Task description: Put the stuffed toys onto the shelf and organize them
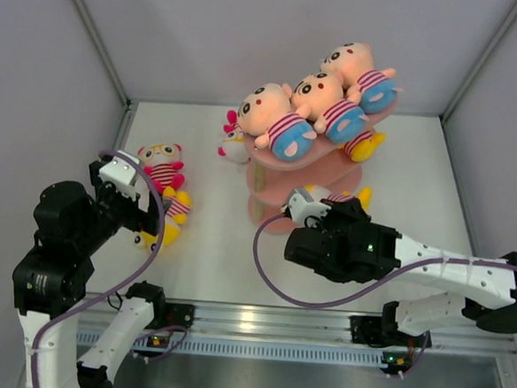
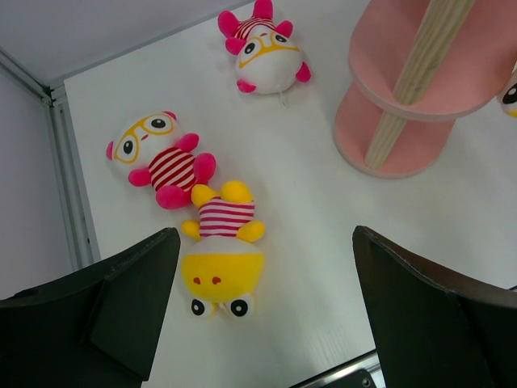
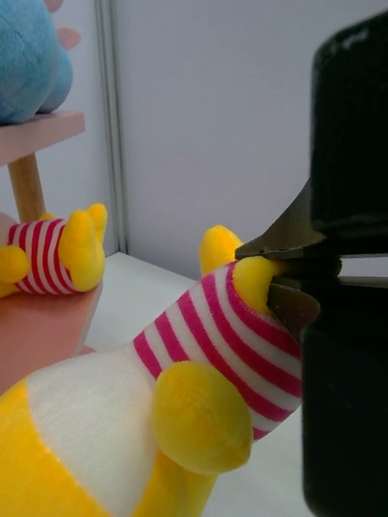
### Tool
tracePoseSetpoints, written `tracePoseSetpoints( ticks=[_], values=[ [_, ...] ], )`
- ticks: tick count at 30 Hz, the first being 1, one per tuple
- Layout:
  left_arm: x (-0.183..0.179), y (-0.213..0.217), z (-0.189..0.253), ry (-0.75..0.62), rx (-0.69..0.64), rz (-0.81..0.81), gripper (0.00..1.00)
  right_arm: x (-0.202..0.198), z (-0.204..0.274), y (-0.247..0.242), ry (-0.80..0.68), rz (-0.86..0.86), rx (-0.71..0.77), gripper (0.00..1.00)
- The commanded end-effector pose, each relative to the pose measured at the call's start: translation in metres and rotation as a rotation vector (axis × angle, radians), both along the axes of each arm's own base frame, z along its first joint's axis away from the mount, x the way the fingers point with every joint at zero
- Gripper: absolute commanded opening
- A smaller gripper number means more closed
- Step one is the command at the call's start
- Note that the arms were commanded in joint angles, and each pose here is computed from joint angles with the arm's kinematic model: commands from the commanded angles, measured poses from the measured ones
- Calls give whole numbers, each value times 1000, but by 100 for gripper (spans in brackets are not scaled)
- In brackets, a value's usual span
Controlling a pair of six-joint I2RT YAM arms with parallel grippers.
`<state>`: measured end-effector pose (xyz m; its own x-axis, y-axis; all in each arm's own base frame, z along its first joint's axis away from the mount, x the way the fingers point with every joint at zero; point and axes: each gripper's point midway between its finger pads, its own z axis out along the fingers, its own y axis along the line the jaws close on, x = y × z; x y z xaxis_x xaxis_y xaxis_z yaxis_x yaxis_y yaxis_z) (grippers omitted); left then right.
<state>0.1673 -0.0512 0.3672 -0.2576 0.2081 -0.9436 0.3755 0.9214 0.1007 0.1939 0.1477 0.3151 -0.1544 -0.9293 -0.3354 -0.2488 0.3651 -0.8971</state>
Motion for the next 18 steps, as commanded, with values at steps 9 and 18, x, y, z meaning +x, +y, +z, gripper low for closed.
tracePoseSetpoints(
  ticks=[9, 18],
  values=[
    [5, 2, 6, -21, 3, 10, 94, 24, 53, -48, -165, -236, -35, 0],
    [7, 0, 9, -22, 0, 2, 94, 30, 67, -51, -225, -274, -38, 0]
  ],
)
